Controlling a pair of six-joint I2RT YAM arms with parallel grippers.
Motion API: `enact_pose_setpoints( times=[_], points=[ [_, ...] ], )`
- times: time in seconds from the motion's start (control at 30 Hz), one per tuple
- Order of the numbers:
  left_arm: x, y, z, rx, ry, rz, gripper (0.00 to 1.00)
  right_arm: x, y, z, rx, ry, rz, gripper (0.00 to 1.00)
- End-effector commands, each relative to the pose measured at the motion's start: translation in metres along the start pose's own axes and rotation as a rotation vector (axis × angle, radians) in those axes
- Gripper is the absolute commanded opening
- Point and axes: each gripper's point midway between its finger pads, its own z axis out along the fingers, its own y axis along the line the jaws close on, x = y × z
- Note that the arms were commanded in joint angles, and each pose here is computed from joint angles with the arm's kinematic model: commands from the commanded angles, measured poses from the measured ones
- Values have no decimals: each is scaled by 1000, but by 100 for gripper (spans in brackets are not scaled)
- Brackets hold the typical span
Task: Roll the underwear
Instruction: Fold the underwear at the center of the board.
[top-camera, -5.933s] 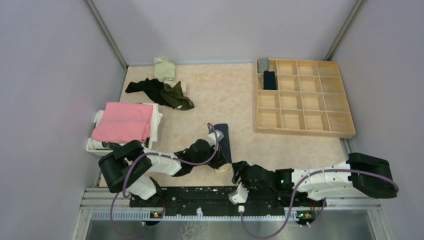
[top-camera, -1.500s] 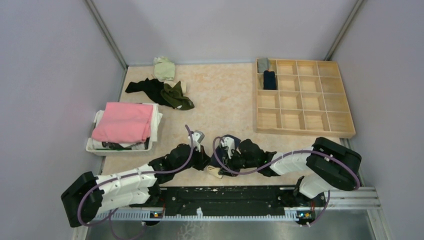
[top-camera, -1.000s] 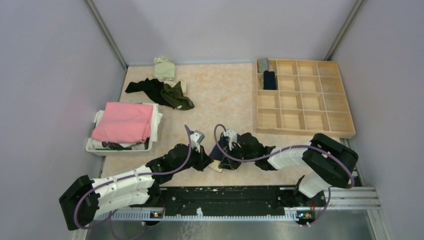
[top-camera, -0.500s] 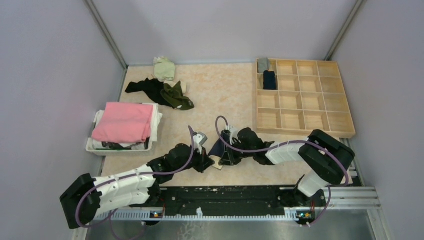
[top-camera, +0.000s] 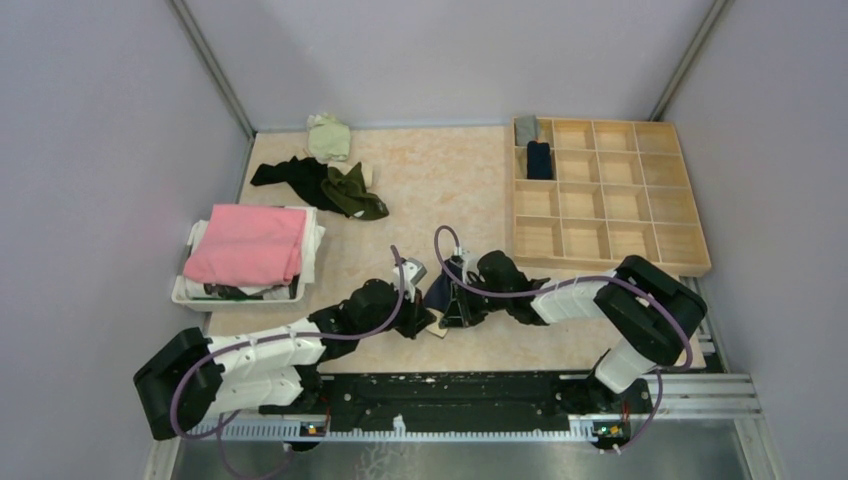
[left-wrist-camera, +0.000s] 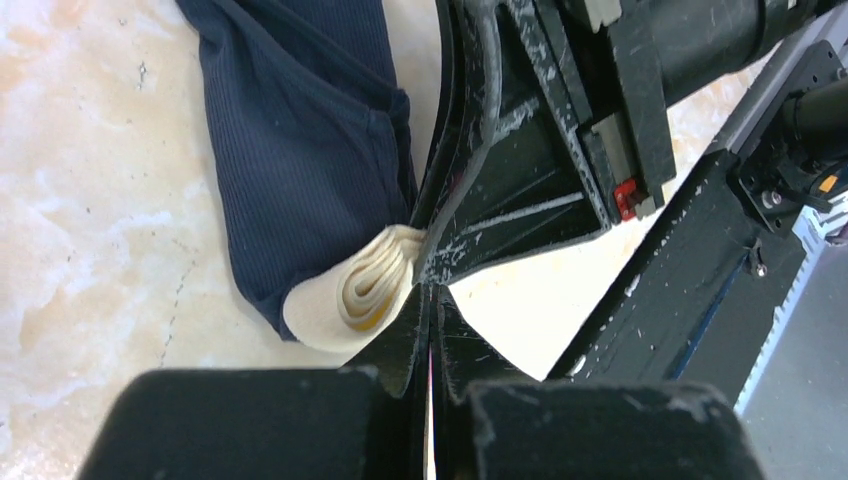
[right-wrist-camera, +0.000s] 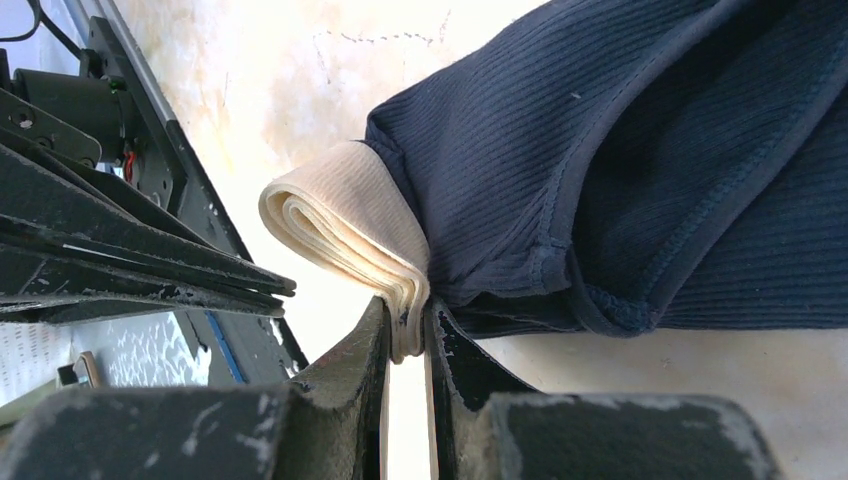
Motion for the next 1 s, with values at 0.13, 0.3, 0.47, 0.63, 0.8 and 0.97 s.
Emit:
enact_pose_setpoints(
  times=[0.13, 0.3, 0.47, 0.63, 0.8, 0.97],
  points=[
    [-29, 1, 18, -26, -69, 65, 0, 57, -68, -15, 268, 166, 83, 11],
    [-15, 10, 23, -51, -38, 58, 0, 55, -68, -16, 264, 159, 87, 13],
    [-14, 27, 25, -133, -70, 32, 0, 54, -67, -17, 260, 158, 83, 16],
    [-14, 39, 32, -193, -72, 24, 0, 53, -65, -18, 253, 158, 77, 21],
    [-6, 47, 39, -222, -40, 24, 0, 47, -63, -21, 257, 142, 67, 27],
    [7, 54, 39, -240, -14, 12, 0, 38, -59, -26, 266, 114, 53, 31]
  ],
)
